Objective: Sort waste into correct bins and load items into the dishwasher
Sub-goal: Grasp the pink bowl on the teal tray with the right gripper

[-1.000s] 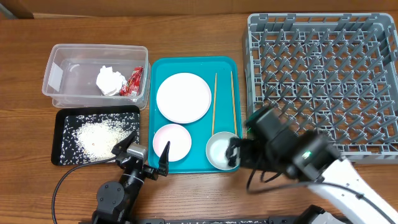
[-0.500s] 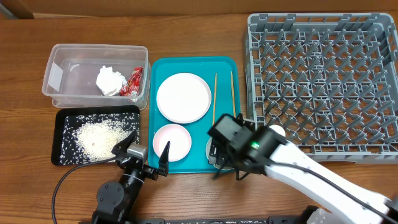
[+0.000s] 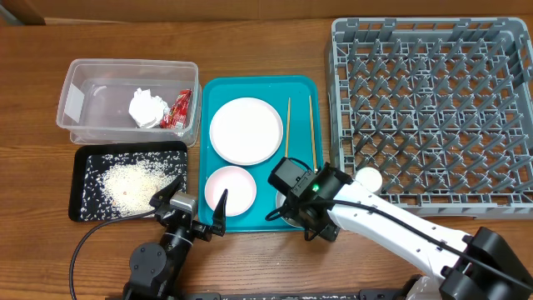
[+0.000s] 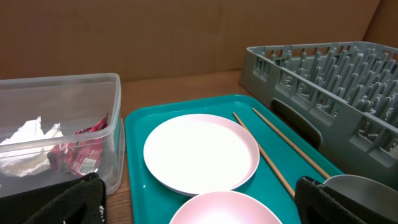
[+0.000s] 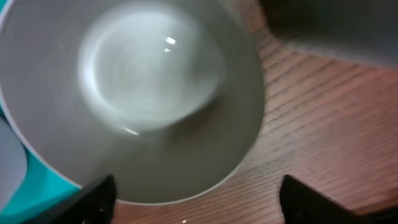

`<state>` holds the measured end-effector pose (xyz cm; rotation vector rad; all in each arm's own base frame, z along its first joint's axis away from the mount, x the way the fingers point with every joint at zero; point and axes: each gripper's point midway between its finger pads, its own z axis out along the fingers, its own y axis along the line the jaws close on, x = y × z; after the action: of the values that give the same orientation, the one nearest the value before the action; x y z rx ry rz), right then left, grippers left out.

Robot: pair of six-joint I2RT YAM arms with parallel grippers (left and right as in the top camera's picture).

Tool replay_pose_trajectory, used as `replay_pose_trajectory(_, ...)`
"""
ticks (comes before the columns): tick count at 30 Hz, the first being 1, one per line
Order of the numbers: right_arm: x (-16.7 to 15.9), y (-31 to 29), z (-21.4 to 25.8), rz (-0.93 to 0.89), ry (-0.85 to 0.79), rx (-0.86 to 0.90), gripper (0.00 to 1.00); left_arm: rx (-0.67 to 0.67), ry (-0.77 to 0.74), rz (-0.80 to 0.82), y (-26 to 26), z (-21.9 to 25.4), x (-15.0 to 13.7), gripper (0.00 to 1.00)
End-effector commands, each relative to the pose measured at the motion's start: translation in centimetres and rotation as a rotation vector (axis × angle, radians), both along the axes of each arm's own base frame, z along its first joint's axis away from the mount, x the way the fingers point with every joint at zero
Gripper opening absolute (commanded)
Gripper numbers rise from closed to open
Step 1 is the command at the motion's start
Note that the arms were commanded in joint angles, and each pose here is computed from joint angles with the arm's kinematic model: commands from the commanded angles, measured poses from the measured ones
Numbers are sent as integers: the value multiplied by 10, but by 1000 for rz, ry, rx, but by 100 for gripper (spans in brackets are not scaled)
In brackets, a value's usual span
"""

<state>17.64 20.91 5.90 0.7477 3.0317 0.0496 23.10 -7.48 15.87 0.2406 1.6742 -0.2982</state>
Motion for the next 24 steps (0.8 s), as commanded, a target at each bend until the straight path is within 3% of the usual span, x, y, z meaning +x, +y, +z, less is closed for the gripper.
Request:
replay_pose_trajectory(1,2,6,-1,-9,0,30,83,3,-5,5,1,-3,1,100)
replay_pose_trajectory(2,2,8,-1,25,0,40,93,3,-5,6,1,-3,1,100)
replay_pose_trajectory(3,2,13,0,95,3,62,98,3,-5,5,1,-3,1,100)
replay_pose_trajectory(5,3,16,0,122,-3,73,98,3,-5,6,1,-3,1,100)
replay_pose_trajectory(10,5,16,0,-12,-6,74,94,3,-5,6,1,-3,1,100)
replay_pose_trajectory(12,15,32,3,97,-56,137,90,3,-5,5,1,-3,1,100)
replay_pose_trajectory(16,28,87,20,571,-231,310,79,3,-5,6,1,-3,1,100)
replay_pose_trajectory(24,46,94,26,662,-355,275,73,3,-5,6,1,-3,1,100)
